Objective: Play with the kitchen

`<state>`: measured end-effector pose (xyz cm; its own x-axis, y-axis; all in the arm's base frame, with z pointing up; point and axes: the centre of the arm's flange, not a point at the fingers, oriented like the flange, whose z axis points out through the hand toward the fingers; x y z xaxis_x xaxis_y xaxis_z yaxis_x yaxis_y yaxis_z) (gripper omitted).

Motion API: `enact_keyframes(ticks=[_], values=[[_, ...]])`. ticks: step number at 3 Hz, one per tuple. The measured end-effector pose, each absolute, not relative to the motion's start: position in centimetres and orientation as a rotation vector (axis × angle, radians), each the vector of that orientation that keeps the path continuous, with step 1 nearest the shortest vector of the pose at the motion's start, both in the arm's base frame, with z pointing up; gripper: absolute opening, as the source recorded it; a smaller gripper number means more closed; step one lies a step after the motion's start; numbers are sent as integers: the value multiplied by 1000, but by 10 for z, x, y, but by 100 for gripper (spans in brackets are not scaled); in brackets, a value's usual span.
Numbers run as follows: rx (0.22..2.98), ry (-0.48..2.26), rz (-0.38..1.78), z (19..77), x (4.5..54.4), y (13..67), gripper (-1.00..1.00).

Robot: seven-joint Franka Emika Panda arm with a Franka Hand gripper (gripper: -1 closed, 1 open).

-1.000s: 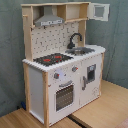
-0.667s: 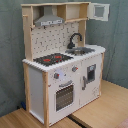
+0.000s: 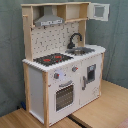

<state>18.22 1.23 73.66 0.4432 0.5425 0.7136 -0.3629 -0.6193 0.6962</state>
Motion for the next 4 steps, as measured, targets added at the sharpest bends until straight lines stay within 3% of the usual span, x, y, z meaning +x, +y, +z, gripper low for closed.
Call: enact_keyframes(ticks=[2, 4], values=[[1864, 217, 1295, 723, 230, -13, -100], [1812, 374, 1316, 732, 273, 29, -100]])
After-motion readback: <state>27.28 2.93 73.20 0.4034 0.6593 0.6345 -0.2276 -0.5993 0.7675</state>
